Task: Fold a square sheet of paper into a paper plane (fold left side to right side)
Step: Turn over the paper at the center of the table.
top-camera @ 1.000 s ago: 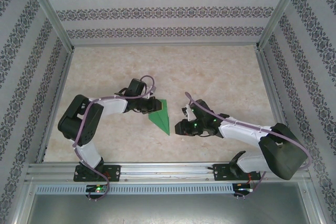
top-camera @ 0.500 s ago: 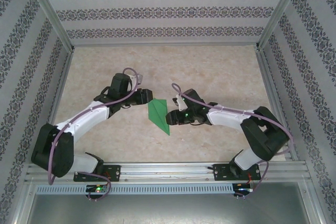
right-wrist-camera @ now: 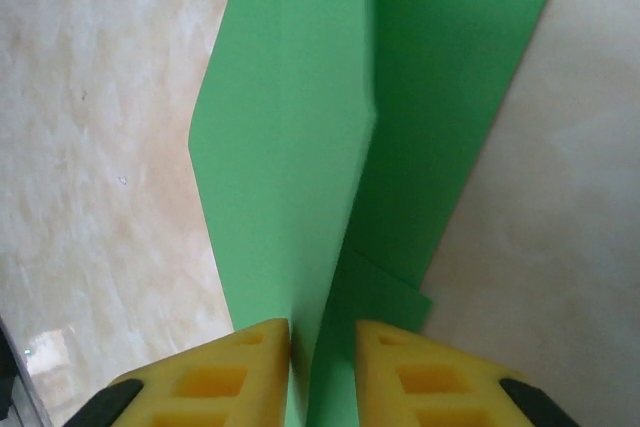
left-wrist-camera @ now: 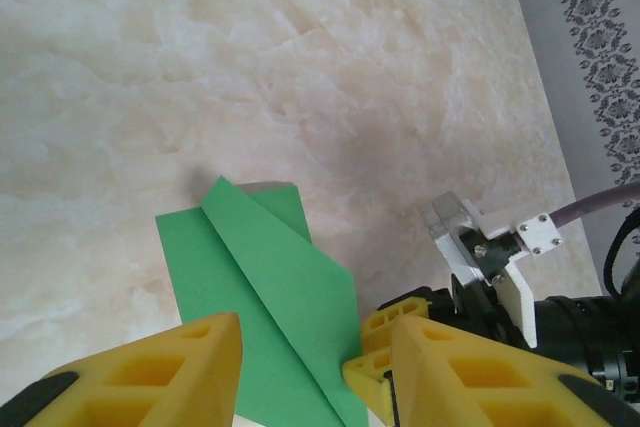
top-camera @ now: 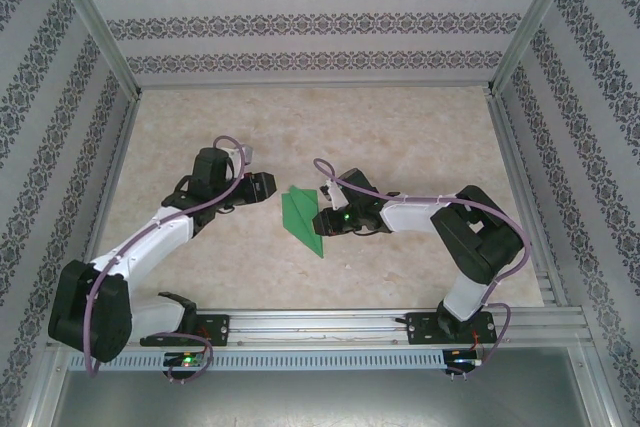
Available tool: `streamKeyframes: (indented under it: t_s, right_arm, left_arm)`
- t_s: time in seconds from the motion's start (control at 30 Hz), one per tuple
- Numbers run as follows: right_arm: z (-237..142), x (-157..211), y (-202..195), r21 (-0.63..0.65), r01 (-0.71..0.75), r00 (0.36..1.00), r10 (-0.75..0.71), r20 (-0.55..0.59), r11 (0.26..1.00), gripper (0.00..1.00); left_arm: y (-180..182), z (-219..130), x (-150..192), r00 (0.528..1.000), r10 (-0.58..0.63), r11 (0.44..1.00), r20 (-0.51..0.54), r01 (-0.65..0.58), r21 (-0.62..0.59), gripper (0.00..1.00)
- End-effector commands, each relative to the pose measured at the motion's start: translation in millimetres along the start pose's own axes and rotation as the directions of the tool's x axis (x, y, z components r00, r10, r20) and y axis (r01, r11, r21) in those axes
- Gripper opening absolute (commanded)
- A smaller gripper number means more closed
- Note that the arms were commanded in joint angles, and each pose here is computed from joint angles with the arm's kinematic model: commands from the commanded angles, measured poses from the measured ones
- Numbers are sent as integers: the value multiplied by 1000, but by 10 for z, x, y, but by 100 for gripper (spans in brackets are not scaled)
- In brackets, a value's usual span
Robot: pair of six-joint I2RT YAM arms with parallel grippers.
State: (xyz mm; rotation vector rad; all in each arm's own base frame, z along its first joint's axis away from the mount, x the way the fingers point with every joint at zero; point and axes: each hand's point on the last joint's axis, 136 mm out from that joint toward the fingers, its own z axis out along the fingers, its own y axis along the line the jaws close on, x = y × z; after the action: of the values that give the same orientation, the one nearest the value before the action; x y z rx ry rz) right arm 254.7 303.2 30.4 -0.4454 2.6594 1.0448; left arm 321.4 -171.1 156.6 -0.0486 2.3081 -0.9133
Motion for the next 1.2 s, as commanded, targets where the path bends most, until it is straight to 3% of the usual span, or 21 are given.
streamKeyframes:
  t_s: [0.0,0.17,0.47,0.63,0.83,0.97,1.17]
  right_arm:
    - [42,-20,100,-39,27,1000,-26,7,999,15]
    - [-49,-43,130,-41,43,999,-42,31,998,0]
    - [-579,-285,472,-141,157,976,-132,175,977,0]
    - [-990,-440,740,-236,238,943,-167,286,942,0]
    - [-1534,-573,1118,-339,354,881,-190,433,872,0]
    - [-1805,-593,1341,-373,425,836,-200,510,825,0]
    - [-1980,-588,1517,-404,464,811,-194,552,788,0]
  left_arm:
    - [-36,-77,-107,998,8,1000,59,-10,25,43]
    - [-75,-171,-147,996,16,999,87,-19,37,44]
    - [-442,-530,-358,974,50,979,222,-92,183,54]
    - [-843,-796,-465,953,62,917,298,-172,361,64]
    - [-1295,-1014,-499,959,54,794,279,-211,570,64]
    - [-1423,-1055,-519,966,38,738,257,-201,644,61]
    - [-1484,-1003,-491,972,37,710,230,-188,678,59]
